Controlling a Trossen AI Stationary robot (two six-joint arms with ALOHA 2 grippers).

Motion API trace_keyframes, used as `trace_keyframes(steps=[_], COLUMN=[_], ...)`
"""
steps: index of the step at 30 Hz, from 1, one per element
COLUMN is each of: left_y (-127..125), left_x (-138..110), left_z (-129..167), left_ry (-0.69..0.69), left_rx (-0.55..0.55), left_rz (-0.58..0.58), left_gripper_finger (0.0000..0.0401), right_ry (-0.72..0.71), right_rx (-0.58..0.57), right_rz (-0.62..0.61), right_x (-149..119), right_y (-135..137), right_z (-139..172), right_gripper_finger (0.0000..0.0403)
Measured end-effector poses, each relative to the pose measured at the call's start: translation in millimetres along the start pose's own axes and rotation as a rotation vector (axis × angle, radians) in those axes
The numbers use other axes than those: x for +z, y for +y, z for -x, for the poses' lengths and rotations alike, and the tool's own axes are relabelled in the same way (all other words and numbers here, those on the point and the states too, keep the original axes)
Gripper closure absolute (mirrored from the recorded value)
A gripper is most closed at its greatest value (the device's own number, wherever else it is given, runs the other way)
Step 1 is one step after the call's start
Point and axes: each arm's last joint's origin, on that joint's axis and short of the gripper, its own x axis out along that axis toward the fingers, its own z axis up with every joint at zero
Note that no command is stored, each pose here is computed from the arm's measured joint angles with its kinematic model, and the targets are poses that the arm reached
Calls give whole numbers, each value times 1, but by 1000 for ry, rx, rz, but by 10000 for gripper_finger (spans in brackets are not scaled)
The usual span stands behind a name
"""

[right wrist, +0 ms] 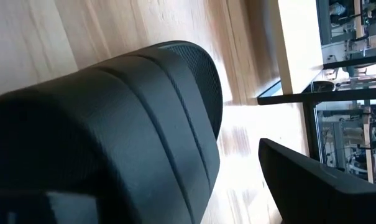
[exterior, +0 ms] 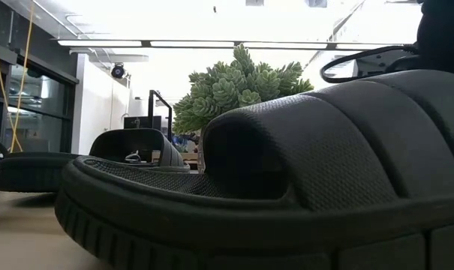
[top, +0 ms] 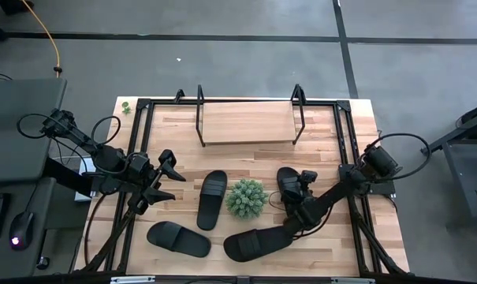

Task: Pick and place slides into the shelf
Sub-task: Put the right black slide on the shelf

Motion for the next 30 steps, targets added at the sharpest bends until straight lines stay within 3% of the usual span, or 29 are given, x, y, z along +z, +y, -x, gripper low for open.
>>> trace_keyframes(steps=[22,30], left_y=[0,0], left_x=[0,0], left_z=[0,0], left_ry=[-1,-1], left_rx=[8,10], left_rz=[-19,-19], left_gripper_finger=[155,155], right_ry=[0,-2], right_rx=[2,5], right_rz=[-1,-8], right_x=[0,0], right_y=[0,0], right_z=[0,0], right_gripper_finger=[131,181])
